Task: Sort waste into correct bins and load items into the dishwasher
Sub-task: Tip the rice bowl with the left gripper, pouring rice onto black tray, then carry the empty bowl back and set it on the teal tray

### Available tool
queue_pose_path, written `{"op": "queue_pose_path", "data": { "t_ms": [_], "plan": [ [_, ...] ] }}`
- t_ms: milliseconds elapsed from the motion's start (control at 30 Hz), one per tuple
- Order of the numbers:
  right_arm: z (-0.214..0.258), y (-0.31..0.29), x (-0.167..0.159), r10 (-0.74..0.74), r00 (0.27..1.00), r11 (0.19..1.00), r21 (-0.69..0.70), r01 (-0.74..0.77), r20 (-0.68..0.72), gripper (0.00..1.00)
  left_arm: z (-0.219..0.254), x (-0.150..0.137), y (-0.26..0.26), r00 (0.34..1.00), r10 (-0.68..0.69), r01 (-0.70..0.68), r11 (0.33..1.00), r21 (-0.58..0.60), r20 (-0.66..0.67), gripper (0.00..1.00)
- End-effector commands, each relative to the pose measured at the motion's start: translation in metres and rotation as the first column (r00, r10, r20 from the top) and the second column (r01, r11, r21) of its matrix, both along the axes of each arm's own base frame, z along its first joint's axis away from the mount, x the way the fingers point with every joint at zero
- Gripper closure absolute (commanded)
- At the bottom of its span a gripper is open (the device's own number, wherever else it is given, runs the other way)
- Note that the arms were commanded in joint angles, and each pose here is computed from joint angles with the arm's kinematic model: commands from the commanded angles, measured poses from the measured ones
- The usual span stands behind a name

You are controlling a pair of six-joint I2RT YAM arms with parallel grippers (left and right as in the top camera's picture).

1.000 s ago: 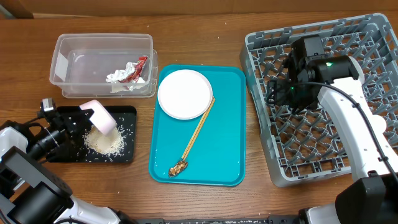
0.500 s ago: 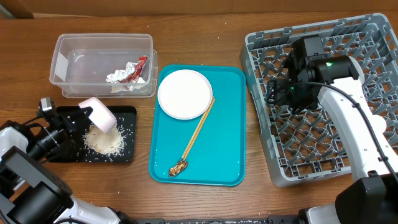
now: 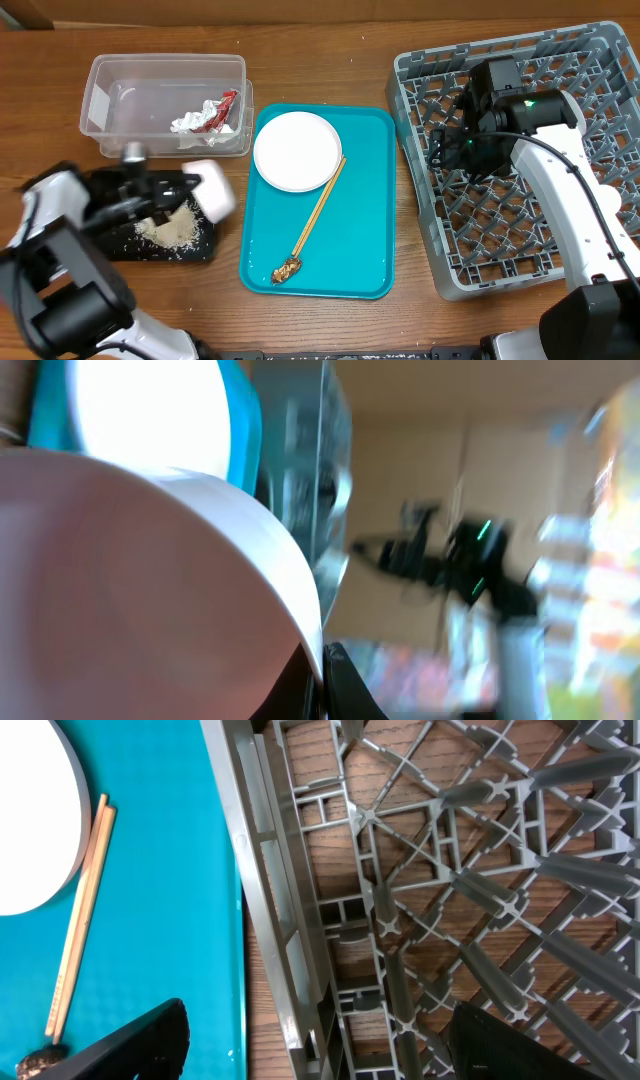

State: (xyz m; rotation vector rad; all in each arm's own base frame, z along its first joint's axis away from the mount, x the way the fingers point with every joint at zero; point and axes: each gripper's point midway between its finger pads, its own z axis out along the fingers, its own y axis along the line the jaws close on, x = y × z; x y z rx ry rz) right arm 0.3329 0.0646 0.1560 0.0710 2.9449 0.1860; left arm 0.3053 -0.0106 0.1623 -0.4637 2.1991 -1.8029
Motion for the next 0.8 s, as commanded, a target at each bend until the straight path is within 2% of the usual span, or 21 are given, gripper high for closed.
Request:
{"op": "queue_pose_path", "data": {
  "t_ms": [0,133,300,367,533,700,767],
  "plan": [
    [0.001,0.0,0.001,0.001,1.0,1.0,0.0,-0.001,0.005,0.15,-0.006,-0.007,-0.054,0.958,-0.28,0.27,0.952,0.142,0.061,0.96],
    [0.001,0.0,0.001,0.001,1.0,1.0,0.0,-0.001,0.005,0.15,-0.014,-0.016,-0.1,0.878,-0.477,0.455,0.857,0.241,0.041,0.96],
    [0.001,0.0,0.001,0.001,1.0,1.0,0.0,-0.001,0.005,0.15,-0.055,-0.015,-0.141,0.798,-0.585,0.576,0.669,0.47,-0.145,0.96],
    [0.001,0.0,0.001,0.001,1.0,1.0,0.0,-0.001,0.005,0.15,-0.071,-0.014,-0.155,0.778,-0.598,0.588,0.584,0.56,-0.194,0.96],
    [0.001,0.0,0.002,0.001,1.0,1.0,0.001,-0.001,0.007,0.15,-0.091,-0.017,-0.206,0.711,-0.68,0.562,0.396,0.726,-0.179,0.96],
    [0.001,0.0,0.002,0.001,1.0,1.0,0.001,-0.001,0.008,0.15,-0.098,-0.026,-0.234,0.68,-0.711,0.525,0.303,0.795,-0.178,0.96],
    [0.001,0.0,0.002,0.001,1.0,1.0,0.001,-0.001,0.008,0.14,-0.098,-0.028,-0.244,0.664,-0.731,0.514,0.289,0.808,-0.16,0.89]
  ]
}}
